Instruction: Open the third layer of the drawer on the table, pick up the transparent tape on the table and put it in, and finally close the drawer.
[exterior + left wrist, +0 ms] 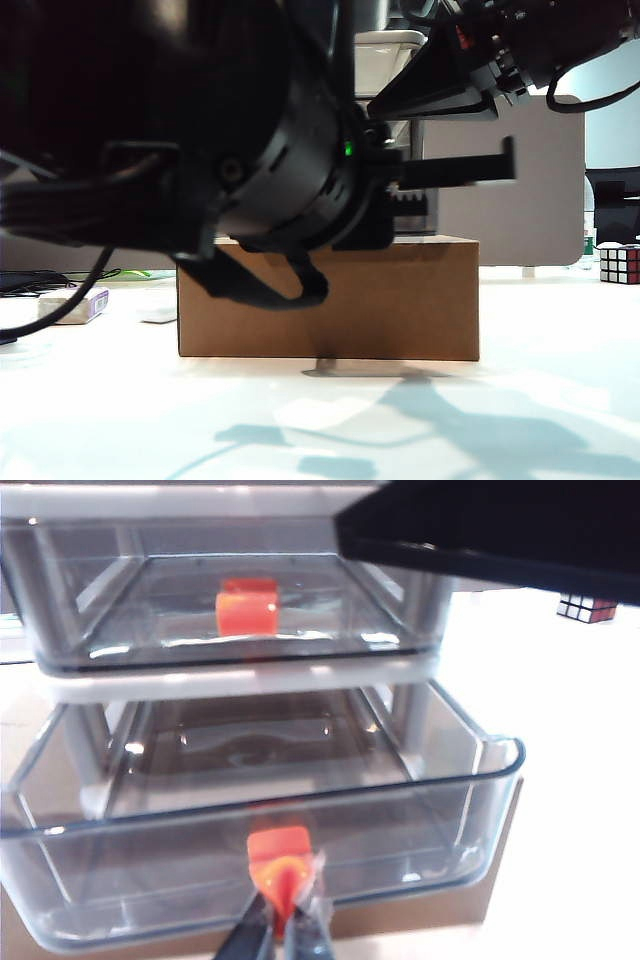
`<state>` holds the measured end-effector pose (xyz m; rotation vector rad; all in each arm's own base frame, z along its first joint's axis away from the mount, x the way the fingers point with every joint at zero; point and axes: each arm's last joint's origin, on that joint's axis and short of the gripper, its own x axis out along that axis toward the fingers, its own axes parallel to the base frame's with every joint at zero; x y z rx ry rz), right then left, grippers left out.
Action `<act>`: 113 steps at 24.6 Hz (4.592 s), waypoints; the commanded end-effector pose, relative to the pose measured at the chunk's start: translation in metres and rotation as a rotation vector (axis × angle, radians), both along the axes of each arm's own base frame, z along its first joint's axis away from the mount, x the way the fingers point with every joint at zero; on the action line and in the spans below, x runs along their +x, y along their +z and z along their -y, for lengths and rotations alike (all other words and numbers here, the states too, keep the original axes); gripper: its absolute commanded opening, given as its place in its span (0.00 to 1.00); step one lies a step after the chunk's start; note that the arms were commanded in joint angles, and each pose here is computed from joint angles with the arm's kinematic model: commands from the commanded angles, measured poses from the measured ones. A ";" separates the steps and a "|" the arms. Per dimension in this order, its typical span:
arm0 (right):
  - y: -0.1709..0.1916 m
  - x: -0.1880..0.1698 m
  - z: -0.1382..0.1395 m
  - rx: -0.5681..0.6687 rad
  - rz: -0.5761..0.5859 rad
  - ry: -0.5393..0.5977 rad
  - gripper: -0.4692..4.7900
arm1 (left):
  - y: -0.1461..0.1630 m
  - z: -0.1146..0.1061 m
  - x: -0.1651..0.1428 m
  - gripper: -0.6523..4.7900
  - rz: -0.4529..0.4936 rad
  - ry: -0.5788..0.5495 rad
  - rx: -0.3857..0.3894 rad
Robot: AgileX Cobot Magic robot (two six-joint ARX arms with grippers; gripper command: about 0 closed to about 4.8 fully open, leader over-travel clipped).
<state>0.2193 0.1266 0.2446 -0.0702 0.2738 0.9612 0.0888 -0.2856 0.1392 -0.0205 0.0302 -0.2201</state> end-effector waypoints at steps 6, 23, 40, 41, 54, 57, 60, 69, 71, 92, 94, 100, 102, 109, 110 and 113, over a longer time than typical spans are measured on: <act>0.005 0.001 0.000 0.010 0.028 -0.015 0.08 | -0.004 -0.001 -0.026 0.11 0.004 0.013 0.018; 0.004 0.000 -0.001 0.014 0.008 0.016 0.08 | 0.039 -0.029 -0.077 0.49 0.059 -0.008 0.082; -0.001 -0.011 0.002 0.006 -0.128 0.108 0.08 | 0.057 -0.251 0.048 0.27 -0.236 0.033 -0.120; -0.002 -0.011 0.002 0.005 -0.131 0.108 0.08 | 0.055 -0.257 0.051 0.28 -0.251 0.045 -0.103; -0.007 -0.013 0.003 -0.016 -0.178 0.107 0.08 | -0.015 -0.271 0.073 0.94 -0.428 -0.166 0.067; -0.008 -0.013 0.003 -0.024 -0.195 0.106 0.08 | -0.024 -0.270 0.080 0.96 -0.439 -0.177 0.096; -0.008 -0.013 0.003 -0.024 -0.196 0.106 0.08 | -0.033 -0.270 0.083 0.96 -0.450 -0.193 0.145; -0.008 -0.013 0.003 -0.024 -0.194 0.105 0.08 | -0.054 -0.269 0.091 0.96 -0.489 -0.213 0.174; -0.008 -0.013 0.003 -0.025 -0.194 0.103 0.08 | -0.056 -0.268 0.093 0.93 -0.475 -0.239 0.165; -0.008 -0.013 0.003 -0.024 -0.192 0.103 0.08 | -0.020 -0.253 0.101 0.24 -0.157 -0.461 0.054; -0.007 -0.013 0.003 -0.023 -0.191 0.102 0.08 | -0.006 -0.247 0.100 0.24 -0.049 -0.490 0.071; -0.005 -0.014 0.004 -0.018 -0.179 0.102 0.08 | 0.040 -0.223 0.080 0.24 0.205 -0.560 0.091; -0.004 -0.014 0.004 -0.017 -0.177 0.102 0.08 | 0.048 -0.214 0.077 0.24 0.197 -0.612 0.088; -0.004 -0.015 0.004 -0.016 -0.177 0.102 0.08 | 0.093 -0.159 0.071 0.24 0.126 -0.748 0.247; -0.002 -0.016 0.005 -0.014 -0.171 0.102 0.08 | 0.099 -0.150 0.072 0.24 0.114 -0.757 0.267; 0.001 -0.017 0.005 -0.008 -0.158 0.103 0.08 | 0.102 -0.140 0.078 0.24 0.093 -0.791 0.271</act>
